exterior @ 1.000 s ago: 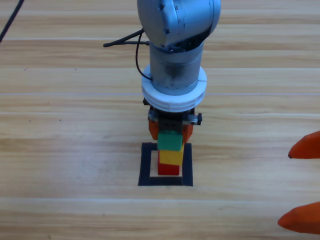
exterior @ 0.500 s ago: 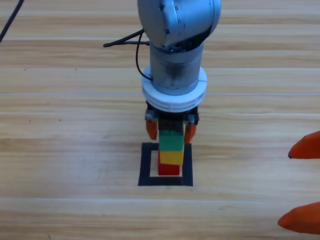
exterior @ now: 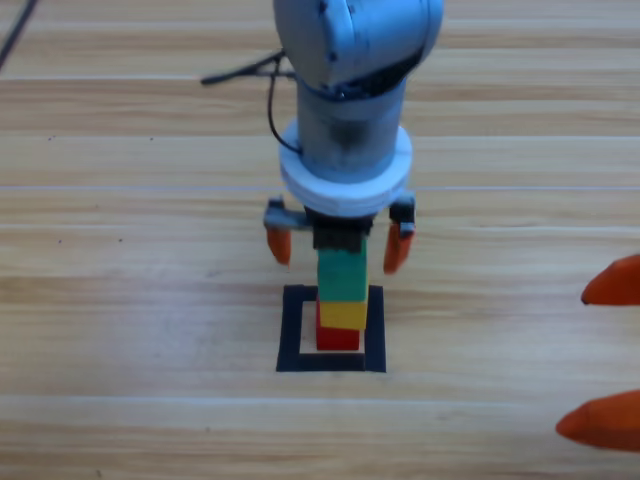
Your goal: Stack the blocks in the rectangular block: red at the bottom, yellow in the middle, green on top
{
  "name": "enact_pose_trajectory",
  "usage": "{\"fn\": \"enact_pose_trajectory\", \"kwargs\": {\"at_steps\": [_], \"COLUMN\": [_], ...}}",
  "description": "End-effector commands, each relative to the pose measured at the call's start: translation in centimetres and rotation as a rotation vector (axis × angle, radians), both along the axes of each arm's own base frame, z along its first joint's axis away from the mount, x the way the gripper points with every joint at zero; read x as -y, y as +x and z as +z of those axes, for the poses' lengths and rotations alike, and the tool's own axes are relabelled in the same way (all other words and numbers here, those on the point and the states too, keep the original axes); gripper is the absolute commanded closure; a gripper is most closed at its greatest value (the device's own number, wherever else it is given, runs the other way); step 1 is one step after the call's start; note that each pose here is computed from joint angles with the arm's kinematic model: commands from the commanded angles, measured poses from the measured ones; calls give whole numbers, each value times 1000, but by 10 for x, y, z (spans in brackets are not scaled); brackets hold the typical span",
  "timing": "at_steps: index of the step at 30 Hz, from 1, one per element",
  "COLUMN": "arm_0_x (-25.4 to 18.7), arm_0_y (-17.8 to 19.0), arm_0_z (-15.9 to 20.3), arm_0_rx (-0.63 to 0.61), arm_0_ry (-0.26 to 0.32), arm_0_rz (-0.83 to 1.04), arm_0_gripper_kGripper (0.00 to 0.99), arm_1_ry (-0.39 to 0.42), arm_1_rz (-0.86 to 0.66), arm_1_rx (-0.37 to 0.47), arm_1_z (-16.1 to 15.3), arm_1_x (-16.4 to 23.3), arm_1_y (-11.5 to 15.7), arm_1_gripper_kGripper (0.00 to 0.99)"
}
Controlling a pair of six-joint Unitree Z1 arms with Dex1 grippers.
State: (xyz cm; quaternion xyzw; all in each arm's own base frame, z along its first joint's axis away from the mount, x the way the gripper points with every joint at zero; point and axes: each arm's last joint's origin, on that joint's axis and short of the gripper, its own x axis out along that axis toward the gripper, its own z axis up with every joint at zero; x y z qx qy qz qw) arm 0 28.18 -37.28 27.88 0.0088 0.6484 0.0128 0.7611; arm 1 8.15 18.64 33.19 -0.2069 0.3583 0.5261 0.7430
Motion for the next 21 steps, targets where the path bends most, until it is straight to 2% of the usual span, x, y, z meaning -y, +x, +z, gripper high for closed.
{"fn": "enact_pose_trajectory", "kwargs": {"at_steps": [1,6,12,17,21], "arm_0_x": [-25,-43,-49,-65,-80], "arm_0_y": [-36,-63,-105,-150,-169], "arm_0_z": [75,93,80,68,57], "arm_0_rx": [181,280,354,407,423], "arm_0_ry": [-60,-23,30,26,8], "arm_0_rz": [5,29,33,24,2], "arm_0_gripper_kGripper": [44,44,40,13,2], "arm_1_ry": [-42,-45,-47,-50,-54], "arm_1_rz": [6,10,9,11,11], "arm_1_rx": [16,15,16,14,13], "arm_1_z": [-9,-8,-9,-9,-10], "arm_1_x": [5,2,4,3,2], "arm_1_y": [-4,-3,-3,-3,-3], "arm_1_gripper_kGripper": [2,2,2,2,2]}}
